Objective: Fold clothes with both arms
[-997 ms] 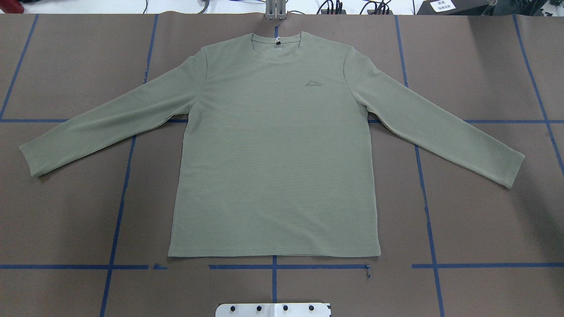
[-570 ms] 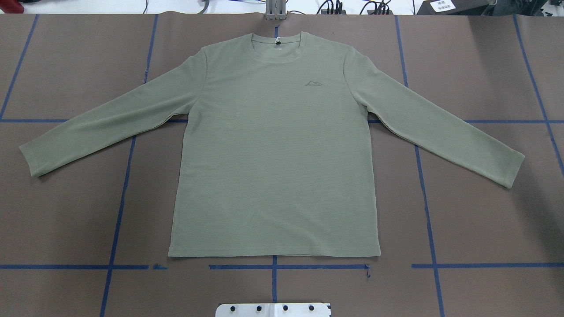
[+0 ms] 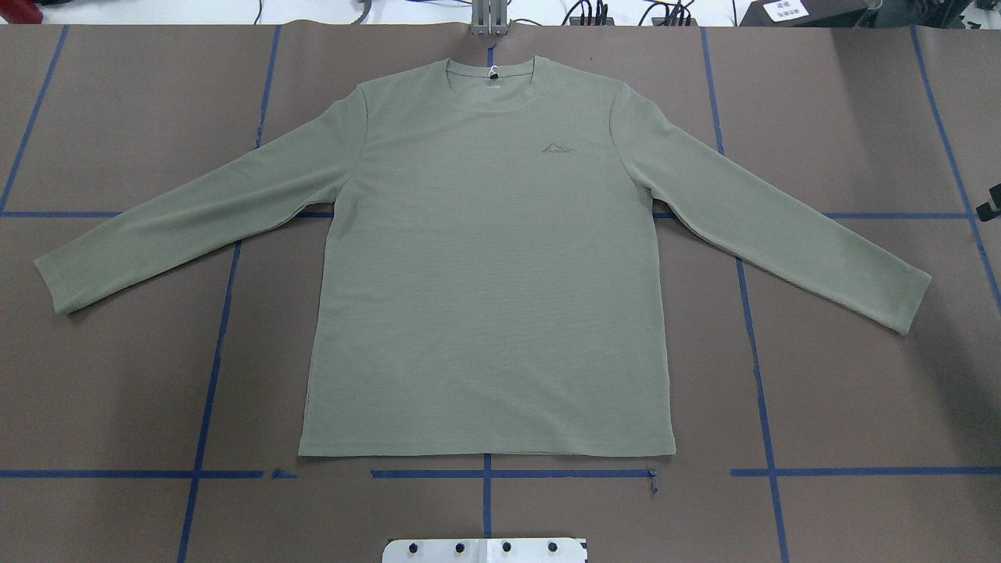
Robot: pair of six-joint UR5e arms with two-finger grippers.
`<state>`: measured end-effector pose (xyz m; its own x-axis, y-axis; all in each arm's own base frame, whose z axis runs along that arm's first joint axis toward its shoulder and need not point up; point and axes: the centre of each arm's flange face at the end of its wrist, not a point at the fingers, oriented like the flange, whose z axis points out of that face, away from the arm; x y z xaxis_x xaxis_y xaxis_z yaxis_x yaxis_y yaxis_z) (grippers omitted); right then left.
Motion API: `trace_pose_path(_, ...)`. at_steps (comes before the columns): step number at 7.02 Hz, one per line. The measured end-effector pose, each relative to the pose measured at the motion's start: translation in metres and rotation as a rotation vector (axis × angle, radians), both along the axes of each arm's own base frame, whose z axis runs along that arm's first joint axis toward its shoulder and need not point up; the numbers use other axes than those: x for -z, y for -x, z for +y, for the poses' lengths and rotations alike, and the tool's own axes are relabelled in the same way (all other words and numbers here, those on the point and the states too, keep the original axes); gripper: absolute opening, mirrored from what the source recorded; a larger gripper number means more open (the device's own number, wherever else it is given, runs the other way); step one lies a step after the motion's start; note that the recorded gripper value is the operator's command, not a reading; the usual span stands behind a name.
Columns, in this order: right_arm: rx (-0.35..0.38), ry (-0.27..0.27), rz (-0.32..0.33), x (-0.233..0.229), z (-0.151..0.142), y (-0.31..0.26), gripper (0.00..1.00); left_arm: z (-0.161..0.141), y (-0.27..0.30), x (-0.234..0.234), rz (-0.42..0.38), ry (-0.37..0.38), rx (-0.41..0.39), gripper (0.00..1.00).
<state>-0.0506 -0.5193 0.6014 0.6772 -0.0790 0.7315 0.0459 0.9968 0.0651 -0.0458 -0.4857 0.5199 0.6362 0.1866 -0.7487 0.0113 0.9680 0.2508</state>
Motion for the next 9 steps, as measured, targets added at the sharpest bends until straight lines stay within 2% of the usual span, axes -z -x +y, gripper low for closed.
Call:
trace_pose_path(2,0.014,0.01,-0.011,0.006,0.002,0.036,1.0,-0.004,-0.002,0.009,0.012,-0.011,0.021,1.0)
trace_pose_path(4,-0.063,0.069,-0.048,0.016,0.016,0.094,1.0,-0.011,-0.023,0.022,0.017,-0.067,0.001,0.99)
trace_pose_path(5,-0.119,0.09,-0.066,0.014,0.031,0.117,0.9,-0.011,-0.037,0.025,0.014,-0.087,-0.025,1.0)
trace_pose_path(6,-0.162,0.098,-0.08,0.008,0.048,0.131,0.86,-0.009,-0.043,0.024,0.011,-0.088,-0.036,1.0)
trace_pose_path(7,-0.179,0.1,-0.081,-0.002,0.06,0.135,0.8,-0.007,-0.044,0.018,0.011,-0.069,-0.037,1.0)
trace_pose_path(9,-0.14,0.063,-0.06,-0.025,0.062,0.137,0.66,-0.006,-0.045,0.012,0.008,-0.046,-0.035,1.0)
